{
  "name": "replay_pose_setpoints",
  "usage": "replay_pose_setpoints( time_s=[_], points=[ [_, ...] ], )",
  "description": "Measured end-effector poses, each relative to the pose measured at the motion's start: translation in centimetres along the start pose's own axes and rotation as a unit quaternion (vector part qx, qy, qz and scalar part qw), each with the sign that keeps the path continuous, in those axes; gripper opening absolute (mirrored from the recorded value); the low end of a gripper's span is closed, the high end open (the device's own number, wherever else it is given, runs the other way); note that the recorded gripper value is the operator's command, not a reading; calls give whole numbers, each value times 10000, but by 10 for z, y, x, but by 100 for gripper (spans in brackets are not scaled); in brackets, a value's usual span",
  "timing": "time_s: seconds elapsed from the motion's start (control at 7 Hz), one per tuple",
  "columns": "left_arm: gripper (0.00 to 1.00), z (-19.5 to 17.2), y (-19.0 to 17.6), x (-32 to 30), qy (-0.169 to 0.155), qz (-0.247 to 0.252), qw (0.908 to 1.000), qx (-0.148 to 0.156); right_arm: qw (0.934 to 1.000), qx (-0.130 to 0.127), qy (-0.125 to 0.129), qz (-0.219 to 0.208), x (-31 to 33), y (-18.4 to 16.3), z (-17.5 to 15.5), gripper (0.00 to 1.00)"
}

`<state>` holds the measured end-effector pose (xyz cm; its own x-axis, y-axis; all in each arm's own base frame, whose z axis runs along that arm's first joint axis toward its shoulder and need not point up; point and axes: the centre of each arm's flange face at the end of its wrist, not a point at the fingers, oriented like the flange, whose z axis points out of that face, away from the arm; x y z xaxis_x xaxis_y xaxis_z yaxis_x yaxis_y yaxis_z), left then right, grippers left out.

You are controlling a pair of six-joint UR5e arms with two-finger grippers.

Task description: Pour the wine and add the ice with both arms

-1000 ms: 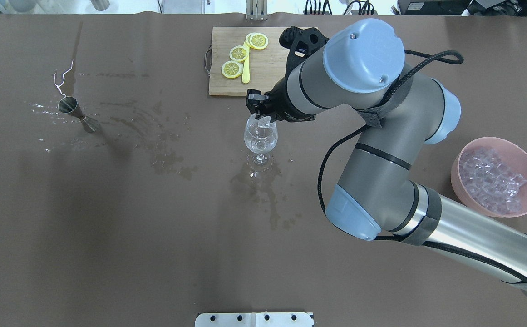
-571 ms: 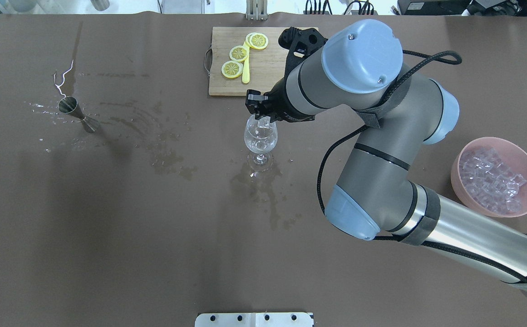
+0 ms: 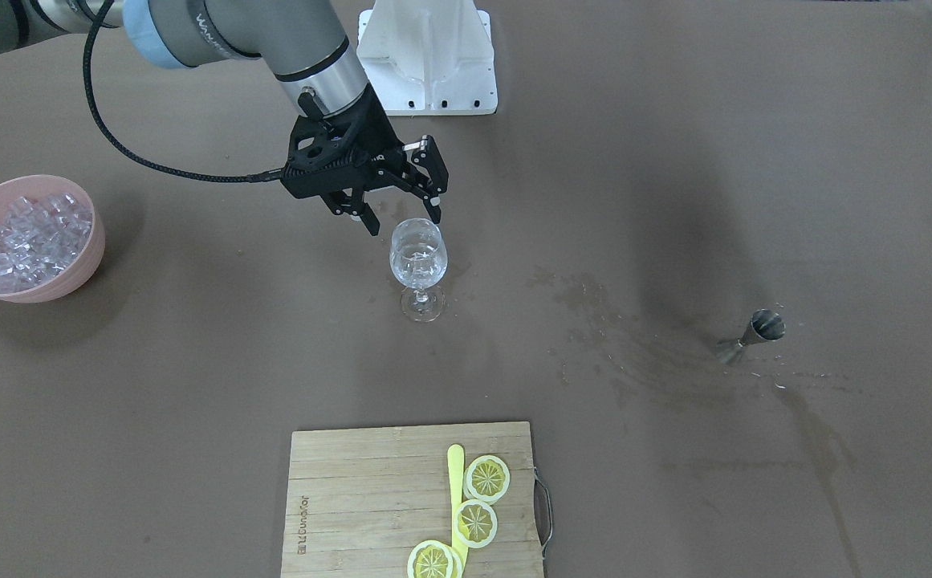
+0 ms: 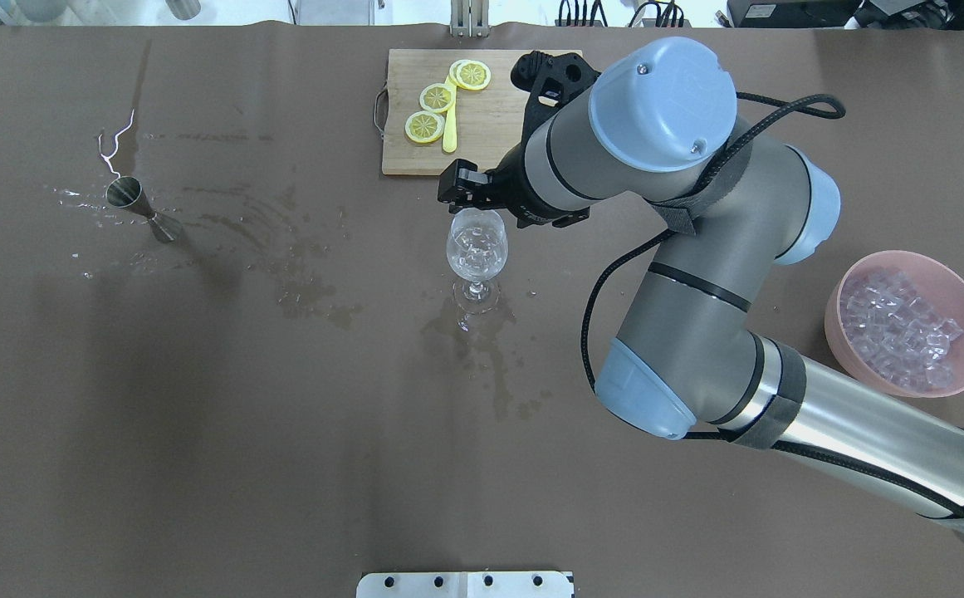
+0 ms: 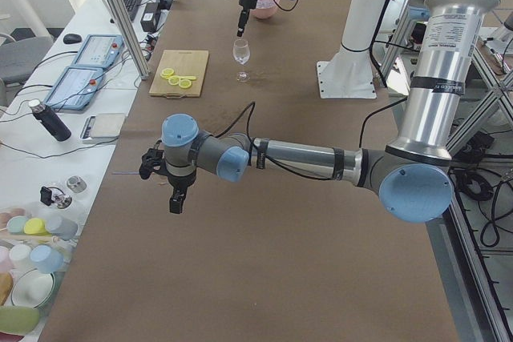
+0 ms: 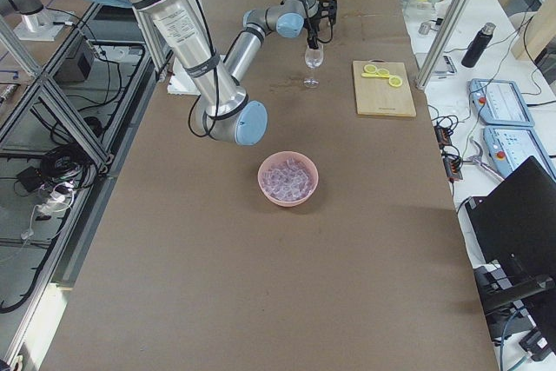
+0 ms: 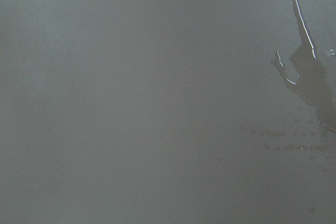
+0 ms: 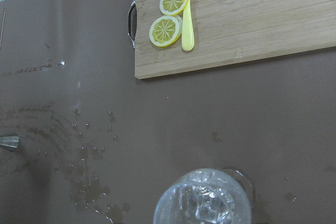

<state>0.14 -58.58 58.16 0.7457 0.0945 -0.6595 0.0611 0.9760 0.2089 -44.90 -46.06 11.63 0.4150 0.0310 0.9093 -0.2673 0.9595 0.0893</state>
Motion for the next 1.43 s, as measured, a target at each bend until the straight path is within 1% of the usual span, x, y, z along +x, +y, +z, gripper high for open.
replay_pose_setpoints(
  time_s=[0.29, 0.43, 0.57, 0.71, 0.86, 1.0, 1.14, 1.29, 1.43],
  points=[
    [98, -1, -7, 0, -9, -55, 10000, 51, 10000, 0, 11, 0, 6, -11, -8, 100],
    [98, -4, -15, 1, -15, -45, 9999, 95, 10000, -61, 34, 33, 20, -27, -17, 100],
    [98, -9, -21, 2, -13, -15, 9999, 160, 9998, -191, 83, 34, 48, -52, -31, 100],
    [98, -16, -25, 0, -10, 3, 9997, 244, 9992, -352, 181, -74, 87, -82, -51, 100],
    [98, -21, -27, -3, -11, 4, 9995, 309, 9976, -512, 355, -296, 131, -111, -71, 100],
    [98, -23, -25, -6, -13, 26, 9993, 368, 9942, -656, 609, -593, 178, -133, -85, 100],
    [98, -20, -20, -11, -19, 63, 9990, 431, 9880, -821, 884, -962, 226, -146, -94, 100],
    [98, -14, -10, -20, -72, 59, 9990, 445, 9781, -1050, 1163, -1367, 273, -156, -103, 100],
    [98, -6, 1, -30, -169, 33, 9990, 417, 9636, -1363, 1474, -1767, 319, -169, -117, 100]
  ],
)
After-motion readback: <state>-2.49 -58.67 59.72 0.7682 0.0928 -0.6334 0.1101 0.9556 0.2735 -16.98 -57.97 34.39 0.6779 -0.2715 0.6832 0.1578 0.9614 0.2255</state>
